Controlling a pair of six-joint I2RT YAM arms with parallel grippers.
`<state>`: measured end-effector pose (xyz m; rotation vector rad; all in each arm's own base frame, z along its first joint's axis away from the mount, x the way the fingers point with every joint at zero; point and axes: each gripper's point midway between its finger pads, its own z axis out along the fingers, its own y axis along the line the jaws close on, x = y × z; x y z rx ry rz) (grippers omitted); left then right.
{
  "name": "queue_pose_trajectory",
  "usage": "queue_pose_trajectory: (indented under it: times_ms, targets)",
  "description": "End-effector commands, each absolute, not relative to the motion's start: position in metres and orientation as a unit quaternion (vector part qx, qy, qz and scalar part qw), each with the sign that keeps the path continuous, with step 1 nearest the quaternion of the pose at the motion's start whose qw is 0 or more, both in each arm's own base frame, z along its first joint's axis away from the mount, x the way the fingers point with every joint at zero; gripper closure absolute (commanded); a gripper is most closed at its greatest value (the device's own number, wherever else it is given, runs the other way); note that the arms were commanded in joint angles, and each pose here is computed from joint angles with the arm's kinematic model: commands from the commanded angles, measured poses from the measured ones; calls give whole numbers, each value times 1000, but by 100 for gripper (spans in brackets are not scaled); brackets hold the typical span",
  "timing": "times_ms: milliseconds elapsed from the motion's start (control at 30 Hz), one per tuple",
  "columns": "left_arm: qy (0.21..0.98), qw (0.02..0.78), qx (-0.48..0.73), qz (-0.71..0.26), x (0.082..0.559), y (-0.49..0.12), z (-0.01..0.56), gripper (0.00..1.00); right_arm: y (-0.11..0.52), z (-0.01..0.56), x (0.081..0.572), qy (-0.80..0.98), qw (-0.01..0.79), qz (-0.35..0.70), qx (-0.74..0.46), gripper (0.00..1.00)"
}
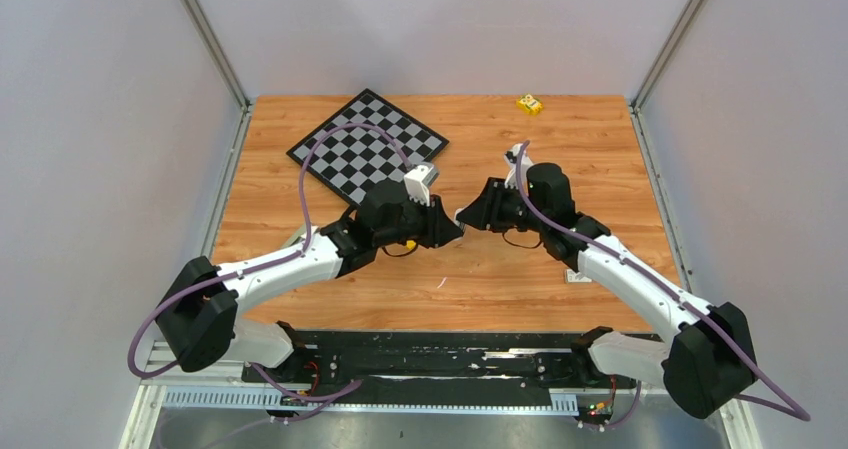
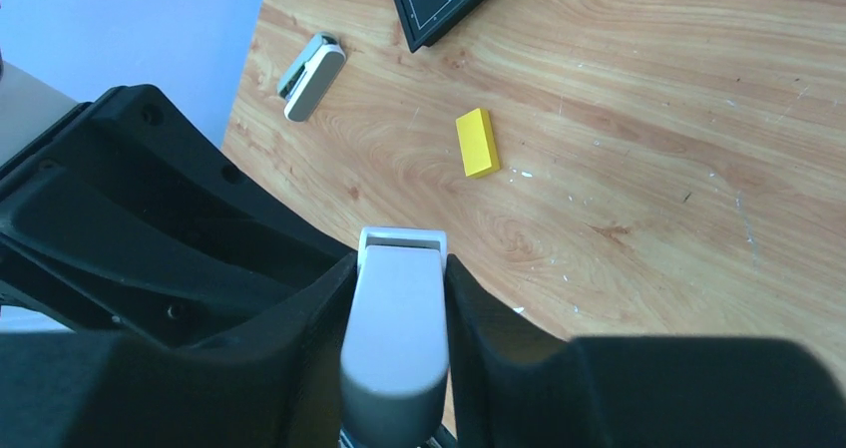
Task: Load the staples into the stapler
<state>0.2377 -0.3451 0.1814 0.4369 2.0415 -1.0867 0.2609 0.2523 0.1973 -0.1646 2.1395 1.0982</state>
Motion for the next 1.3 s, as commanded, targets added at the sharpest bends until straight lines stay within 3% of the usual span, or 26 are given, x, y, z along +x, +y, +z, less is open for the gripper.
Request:
queue_pose_trajectory:
  times_ms: [0,100,267,333,467,500,867,1000,1267]
  targets:
    - [776,406,178,-449,238,-347,200,100,259,206,260,824,359,433,-72,65]
    - [784,408,173,-434,240,-342,193,90,256,206,266,826,369,421,-64,73]
    - [803,407,168,-402,242,-332,178,50,248,201,284,845,374,378,-60,80]
    - [811,407,166,-386,242,-325,172,41,242,199,294,853,374,358,-58,80]
    - [828,398,178,-351,239,-312,156,5,218,178,314,890,348,293,-37,79]
    - [832,399,177,-341,239,-308,153,1,210,172,320,899,340,273,-24,79]
    - [893,390,129,-182,254,-242,113,0,134,105,393,960,248,93,90,76]
    - [901,376,96,-192,258,-226,106,0,124,84,407,966,223,74,110,70]
    - [909,373,43,-181,265,-197,107,1,119,41,409,974,174,56,133,71]
